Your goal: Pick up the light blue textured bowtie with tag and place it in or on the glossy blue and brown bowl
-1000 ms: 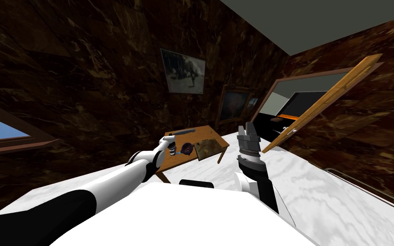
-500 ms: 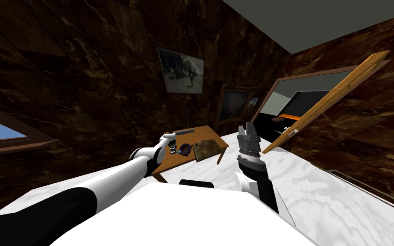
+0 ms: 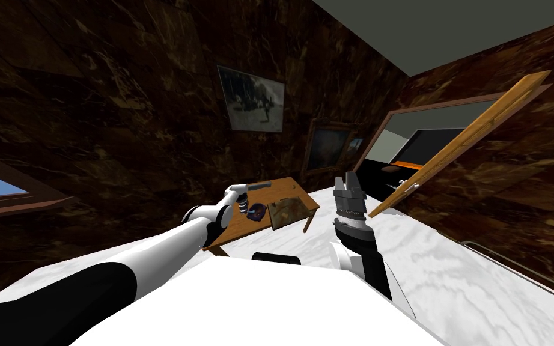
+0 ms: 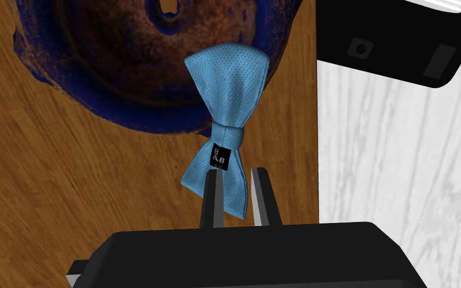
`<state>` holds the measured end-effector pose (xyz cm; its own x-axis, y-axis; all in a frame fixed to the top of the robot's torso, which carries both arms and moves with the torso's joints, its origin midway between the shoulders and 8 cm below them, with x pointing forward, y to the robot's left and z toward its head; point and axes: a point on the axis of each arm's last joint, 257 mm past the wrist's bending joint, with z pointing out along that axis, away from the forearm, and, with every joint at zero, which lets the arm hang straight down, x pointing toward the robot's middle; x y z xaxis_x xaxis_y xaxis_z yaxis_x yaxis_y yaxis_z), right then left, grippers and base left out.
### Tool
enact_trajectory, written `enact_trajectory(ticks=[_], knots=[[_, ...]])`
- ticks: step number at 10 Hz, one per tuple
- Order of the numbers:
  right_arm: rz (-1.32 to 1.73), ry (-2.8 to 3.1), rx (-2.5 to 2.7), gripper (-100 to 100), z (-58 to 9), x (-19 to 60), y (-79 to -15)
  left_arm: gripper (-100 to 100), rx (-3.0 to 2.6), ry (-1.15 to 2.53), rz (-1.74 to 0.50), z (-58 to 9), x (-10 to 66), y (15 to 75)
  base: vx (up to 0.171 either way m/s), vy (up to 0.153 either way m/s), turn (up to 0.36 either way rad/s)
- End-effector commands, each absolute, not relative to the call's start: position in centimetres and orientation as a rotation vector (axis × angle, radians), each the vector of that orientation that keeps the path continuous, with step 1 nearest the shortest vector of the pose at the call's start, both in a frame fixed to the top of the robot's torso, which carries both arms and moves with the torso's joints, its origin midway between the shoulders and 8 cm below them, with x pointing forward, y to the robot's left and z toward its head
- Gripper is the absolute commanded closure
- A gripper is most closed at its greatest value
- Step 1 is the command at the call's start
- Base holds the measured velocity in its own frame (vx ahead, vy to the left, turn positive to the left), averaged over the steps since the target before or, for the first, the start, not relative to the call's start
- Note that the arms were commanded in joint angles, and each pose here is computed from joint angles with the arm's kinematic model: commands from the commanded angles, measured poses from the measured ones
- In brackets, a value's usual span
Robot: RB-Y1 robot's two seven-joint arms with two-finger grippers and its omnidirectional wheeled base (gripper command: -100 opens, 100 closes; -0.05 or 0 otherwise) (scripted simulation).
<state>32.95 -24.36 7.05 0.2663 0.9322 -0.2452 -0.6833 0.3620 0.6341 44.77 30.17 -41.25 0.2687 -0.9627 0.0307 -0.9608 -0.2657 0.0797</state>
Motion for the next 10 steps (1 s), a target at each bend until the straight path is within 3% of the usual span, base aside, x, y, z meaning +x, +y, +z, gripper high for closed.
enact_trajectory(ticks=[1, 5, 7, 8, 10], knots=[[1.141, 0.653, 0.449, 0, 7.1, 33.0, -24.4, 100, 2.454, -1.837, -0.057, -40.1, 45.1, 30.7, 0.07, -0.119, -0.105], [1.141, 0.653, 0.449, 0, 7.1, 33.0, -24.4, 100, 2.556, -1.869, -0.096, -38.9, 45.9, 33.9, 0.027, -0.121, -0.262], [1.141, 0.653, 0.449, 0, 7.1, 33.0, -24.4, 100, 2.562, -1.873, -0.096, -38.7, 45.9, 34.2, -0.009, -0.03, -0.129], [1.141, 0.653, 0.449, 0, 7.1, 33.0, -24.4, -100, 2.566, -1.874, -0.093, -38.6, 46.0, 34.2, 0.0, 0.0, 0.0], [1.141, 0.653, 0.449, 0, 7.1, 33.0, -24.4, -100, 2.566, -1.875, -0.092, -38.6, 46.0, 34.2, 0.0, 0.0, 0.0]])
